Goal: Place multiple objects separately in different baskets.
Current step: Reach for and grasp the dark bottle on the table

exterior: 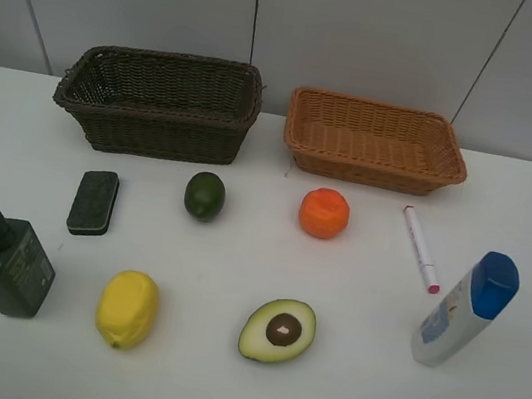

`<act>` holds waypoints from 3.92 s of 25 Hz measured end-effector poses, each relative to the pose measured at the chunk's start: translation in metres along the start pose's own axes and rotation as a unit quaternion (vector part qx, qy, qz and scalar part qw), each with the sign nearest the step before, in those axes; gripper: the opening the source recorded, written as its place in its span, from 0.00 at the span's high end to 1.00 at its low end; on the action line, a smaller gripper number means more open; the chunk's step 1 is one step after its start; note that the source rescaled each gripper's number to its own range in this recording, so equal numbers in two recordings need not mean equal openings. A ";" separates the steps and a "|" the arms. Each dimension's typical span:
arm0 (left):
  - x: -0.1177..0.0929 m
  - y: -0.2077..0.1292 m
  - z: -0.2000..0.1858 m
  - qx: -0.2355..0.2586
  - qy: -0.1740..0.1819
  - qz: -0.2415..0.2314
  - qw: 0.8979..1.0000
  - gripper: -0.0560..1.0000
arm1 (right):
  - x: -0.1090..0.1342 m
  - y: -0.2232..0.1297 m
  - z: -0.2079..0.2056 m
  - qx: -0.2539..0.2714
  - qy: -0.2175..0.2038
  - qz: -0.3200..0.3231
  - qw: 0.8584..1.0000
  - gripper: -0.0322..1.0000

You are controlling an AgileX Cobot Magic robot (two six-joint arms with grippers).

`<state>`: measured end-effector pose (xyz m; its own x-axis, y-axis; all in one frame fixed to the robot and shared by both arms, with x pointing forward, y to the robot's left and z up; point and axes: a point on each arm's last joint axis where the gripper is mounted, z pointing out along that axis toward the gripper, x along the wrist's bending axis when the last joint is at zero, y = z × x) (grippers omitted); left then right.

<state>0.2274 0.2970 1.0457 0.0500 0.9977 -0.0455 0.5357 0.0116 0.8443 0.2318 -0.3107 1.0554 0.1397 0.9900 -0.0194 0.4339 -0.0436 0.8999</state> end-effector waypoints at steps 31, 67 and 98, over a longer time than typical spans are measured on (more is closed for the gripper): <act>0.000 0.000 0.000 0.000 0.000 0.000 1.000 0.01 | 0.000 0.000 0.000 0.000 0.000 0.000 1.000 0.01; -0.029 0.069 0.216 0.495 -0.032 0.002 0.868 0.01 | 0.000 0.000 0.000 0.000 0.000 0.000 1.000 0.01; -0.036 0.034 0.256 0.553 -0.006 0.007 0.833 0.95 | 0.000 0.000 0.000 0.000 0.000 0.000 1.000 0.01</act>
<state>0.4594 0.2447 0.9395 0.0670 0.9964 -0.0513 0.9838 -0.0745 -0.1633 0.2318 -0.3107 1.0554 0.1397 0.9900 -0.0194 0.4339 -0.0436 0.8999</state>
